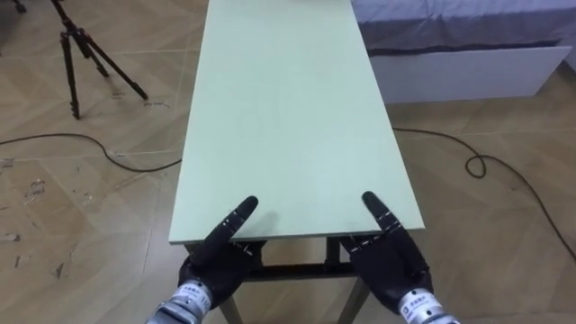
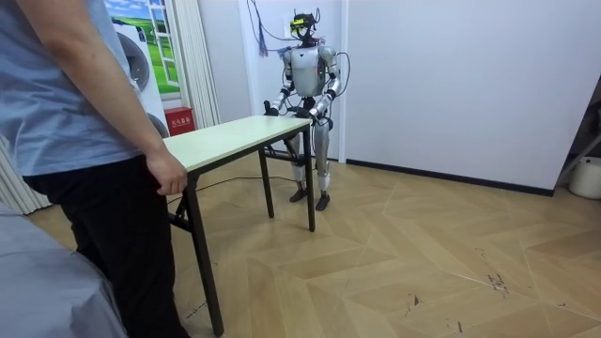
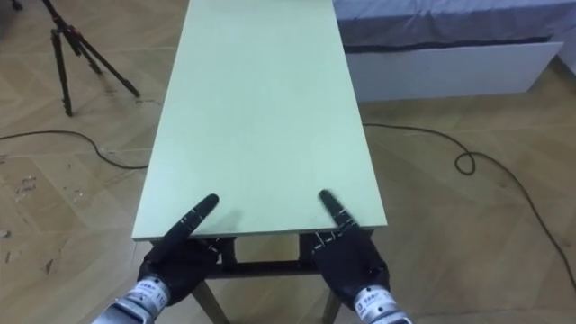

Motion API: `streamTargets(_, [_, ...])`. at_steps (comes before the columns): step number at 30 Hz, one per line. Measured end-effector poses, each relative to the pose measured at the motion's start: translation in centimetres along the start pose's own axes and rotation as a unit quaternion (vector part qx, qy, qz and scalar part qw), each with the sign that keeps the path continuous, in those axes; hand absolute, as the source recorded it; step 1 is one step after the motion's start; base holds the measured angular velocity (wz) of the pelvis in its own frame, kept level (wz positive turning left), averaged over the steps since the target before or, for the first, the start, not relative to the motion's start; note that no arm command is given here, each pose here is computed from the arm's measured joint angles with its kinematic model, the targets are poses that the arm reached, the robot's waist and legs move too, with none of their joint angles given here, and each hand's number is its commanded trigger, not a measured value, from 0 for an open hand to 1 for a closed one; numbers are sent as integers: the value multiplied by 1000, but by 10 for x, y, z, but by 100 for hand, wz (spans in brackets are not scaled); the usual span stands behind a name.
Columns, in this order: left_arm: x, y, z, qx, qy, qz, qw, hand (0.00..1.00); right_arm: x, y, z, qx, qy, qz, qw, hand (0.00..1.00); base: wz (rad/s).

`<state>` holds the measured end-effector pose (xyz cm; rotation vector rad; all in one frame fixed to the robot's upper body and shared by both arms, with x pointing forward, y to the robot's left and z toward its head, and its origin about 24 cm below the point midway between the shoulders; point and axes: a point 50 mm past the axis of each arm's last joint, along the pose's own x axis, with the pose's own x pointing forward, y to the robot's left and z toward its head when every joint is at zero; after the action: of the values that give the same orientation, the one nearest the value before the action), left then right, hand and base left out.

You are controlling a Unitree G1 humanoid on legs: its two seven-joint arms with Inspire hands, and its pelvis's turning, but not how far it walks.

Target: Move table with human

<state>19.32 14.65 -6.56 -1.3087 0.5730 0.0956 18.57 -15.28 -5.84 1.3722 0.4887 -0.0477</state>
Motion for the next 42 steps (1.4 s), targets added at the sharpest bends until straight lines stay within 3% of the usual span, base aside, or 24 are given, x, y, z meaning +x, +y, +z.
streamTargets(20, [5,-2,-1,-25,-10,20,999,2,7,15,-2,34,-12,-29,999,0,-1])
streamTargets(21, [5,-2,-1,-25,-10,20,999,19,7,15,-2,34,-12,-29,999,0,0])
streamTargets(22, [5,-2,-1,-25,-10,20,999,96,7,15,-2,34,-13,-30,999,0,0])
streamTargets(23, [5,-2,-1,-26,-10,20,999,100,7,15,-2,35,-13,-32,999,54,0])
streamTargets(24, [5,-3,-1,-26,-10,21,999,100,7,15,-2,35,-14,-32,999,100,0])
streamTargets(31, [5,-3,-2,-27,-9,42,999,100,7,14,-3,40,-20,-34,998,100,0])
streamTargets(42, [7,-8,-14,-34,4,35,999,100,5,-2,-5,46,-41,-92,994,100,2])
